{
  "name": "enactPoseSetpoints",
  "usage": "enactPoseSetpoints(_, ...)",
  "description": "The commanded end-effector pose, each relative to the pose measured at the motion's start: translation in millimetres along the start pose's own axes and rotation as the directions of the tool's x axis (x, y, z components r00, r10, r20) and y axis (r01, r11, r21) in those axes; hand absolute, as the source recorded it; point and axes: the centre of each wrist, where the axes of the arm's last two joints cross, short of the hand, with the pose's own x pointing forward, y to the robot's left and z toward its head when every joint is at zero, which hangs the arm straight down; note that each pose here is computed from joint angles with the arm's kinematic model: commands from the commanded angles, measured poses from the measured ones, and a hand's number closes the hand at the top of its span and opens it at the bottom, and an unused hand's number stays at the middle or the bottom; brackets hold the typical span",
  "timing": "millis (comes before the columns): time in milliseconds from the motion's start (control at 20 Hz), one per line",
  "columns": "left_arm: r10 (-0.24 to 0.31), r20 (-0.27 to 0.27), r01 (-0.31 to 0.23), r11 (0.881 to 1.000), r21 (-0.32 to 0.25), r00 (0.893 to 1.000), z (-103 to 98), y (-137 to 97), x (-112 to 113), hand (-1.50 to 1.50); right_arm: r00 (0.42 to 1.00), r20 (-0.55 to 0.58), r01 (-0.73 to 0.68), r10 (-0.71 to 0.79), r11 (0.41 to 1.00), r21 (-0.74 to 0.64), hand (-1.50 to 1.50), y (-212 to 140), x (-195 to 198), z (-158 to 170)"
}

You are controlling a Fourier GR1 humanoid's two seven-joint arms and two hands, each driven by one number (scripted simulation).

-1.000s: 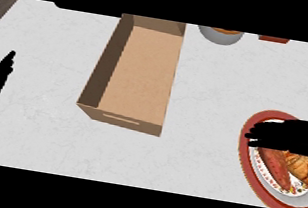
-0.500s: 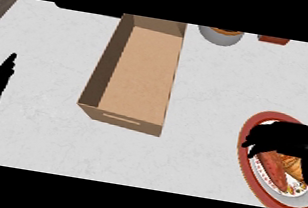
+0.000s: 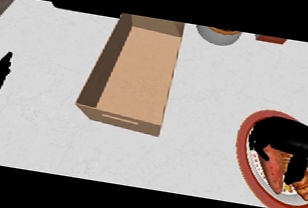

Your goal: Pick the sweet potato from the plate and place it in the cardboard box

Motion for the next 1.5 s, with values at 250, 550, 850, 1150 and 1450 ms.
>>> enactPoseSetpoints(250, -0.009, 0.067, 0.013, 0.999, -0.046, 0.998, -16, -9, 21, 0.0, 0.942, -0.331, -0.046, -0.058, 0.954, -0.297, 1.5, -99, -36, -53)
enactPoseSetpoints(550, 0.004, 0.052, -0.002, 0.999, -0.048, 0.999, -5, -15, 17, 0.0, 0.919, -0.392, -0.164, -0.04, 0.865, -0.473, 1.5, -149, -46, -49)
enactPoseSetpoints(850, 0.001, 0.043, 0.0, 0.999, -0.033, 0.999, -20, 5, 9, 0.0, 0.978, -0.192, -0.185, 0.077, 0.746, -0.64, 1.5, -192, -42, -39)
enactPoseSetpoints(1150, -0.008, 0.037, 0.009, 0.999, -0.032, 0.999, -5, -17, 7, 0.0, 0.999, -0.042, -0.038, 0.017, 0.794, -0.607, 1.5, -246, -19, -89)
enactPoseSetpoints(1450, -0.016, 0.045, 0.017, 1.0, -0.014, 0.999, -4, -17, 18, 0.0, 0.99, 0.063, 0.138, -0.126, 0.768, -0.625, 1.5, -264, 4, -142)
